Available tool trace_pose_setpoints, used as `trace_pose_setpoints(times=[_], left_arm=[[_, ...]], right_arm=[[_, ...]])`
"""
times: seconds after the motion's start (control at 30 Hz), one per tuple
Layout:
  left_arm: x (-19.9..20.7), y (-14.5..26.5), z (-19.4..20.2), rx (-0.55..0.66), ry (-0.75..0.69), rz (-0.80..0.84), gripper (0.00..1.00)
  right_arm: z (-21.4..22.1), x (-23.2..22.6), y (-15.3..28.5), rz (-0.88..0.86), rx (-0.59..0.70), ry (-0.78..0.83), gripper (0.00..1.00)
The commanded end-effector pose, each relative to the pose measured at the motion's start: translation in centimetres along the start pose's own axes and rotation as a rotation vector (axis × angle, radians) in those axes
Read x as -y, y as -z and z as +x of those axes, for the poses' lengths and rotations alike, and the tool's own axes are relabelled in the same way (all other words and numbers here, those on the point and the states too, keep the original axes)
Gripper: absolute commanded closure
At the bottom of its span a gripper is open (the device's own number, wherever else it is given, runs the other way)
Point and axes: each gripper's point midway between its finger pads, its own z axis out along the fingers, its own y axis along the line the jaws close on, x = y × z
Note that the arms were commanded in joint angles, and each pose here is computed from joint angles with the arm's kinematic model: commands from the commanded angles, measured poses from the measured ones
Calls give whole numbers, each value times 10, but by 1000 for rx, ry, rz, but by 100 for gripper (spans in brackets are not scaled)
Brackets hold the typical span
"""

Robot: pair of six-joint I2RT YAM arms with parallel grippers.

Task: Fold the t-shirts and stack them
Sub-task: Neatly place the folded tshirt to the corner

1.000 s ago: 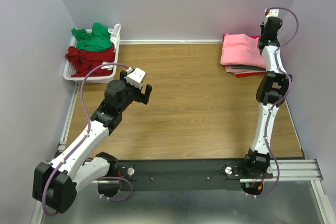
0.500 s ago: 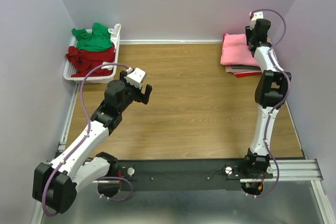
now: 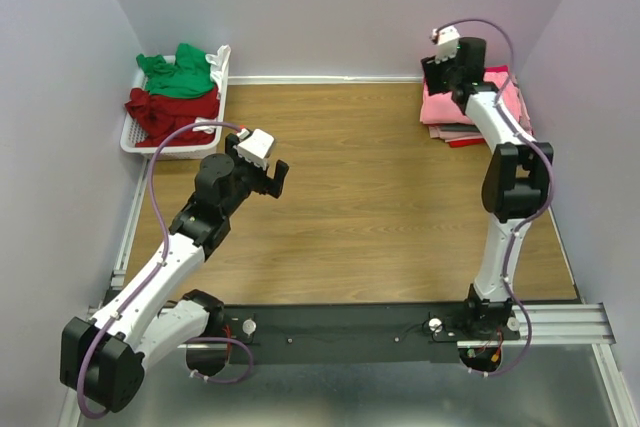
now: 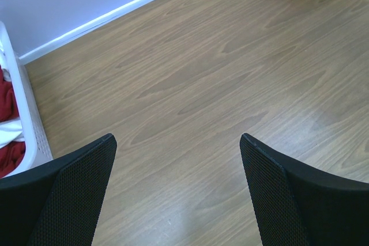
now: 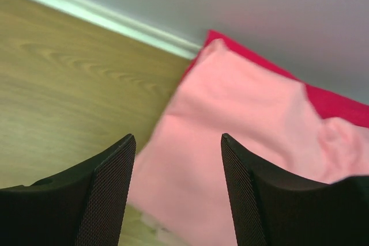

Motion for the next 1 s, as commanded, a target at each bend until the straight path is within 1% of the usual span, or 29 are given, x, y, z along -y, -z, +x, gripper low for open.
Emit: trace_pose_setpoints(times=[0.0,0.03,0.17,0.27,0.3,0.37,0.4,0.47,0.5,0.6,0.63,0.67,0.73,0.87,0.97], left_arm=[[-1,0,-15,39,4,-6,4],[-1,-1,-12,31,6,-5,4],[-4,-2,-8,18,7,-24,4],[-5,-3,-4,6,8,-33,5],[-6,-3,-4,5,8,-36,4],[-6,-2,-4,3,8,-40,4],[-7,-2,-3,1,8,-45,4],[-8,-1,-3,2,8,-48,4],[-7,-1,-4,4,8,-47,4],[-6,-2,-2,-2,8,-41,4],[-7,-2,-4,3,8,-42,4],[-6,-2,-4,2,8,-39,4],[-5,-3,-4,1,8,-34,5],[-3,-3,-6,6,8,-22,4],[-2,-3,-6,5,8,-11,5]], right_arm=[[14,-78,-4,-129,-77,28,33],[14,-85,-7,-78,-99,51,33],[9,-92,-17,-7,-111,65,34],[0,-81,-19,43,-101,51,41],[1,-78,-20,49,-101,49,46],[4,-70,-21,32,-98,21,54],[6,-66,-21,28,-97,4,61],[12,-53,-22,4,-93,-59,62],[15,-47,-22,-30,-84,-103,65],[20,-32,-21,-73,-69,-175,67],[23,-24,-20,-105,-59,-230,67],[23,-26,-21,-136,-53,-253,67],[27,-13,-21,-163,-42,-319,67],[34,2,-26,-220,-24,-396,68],[32,7,-35,-228,-13,-448,68]])
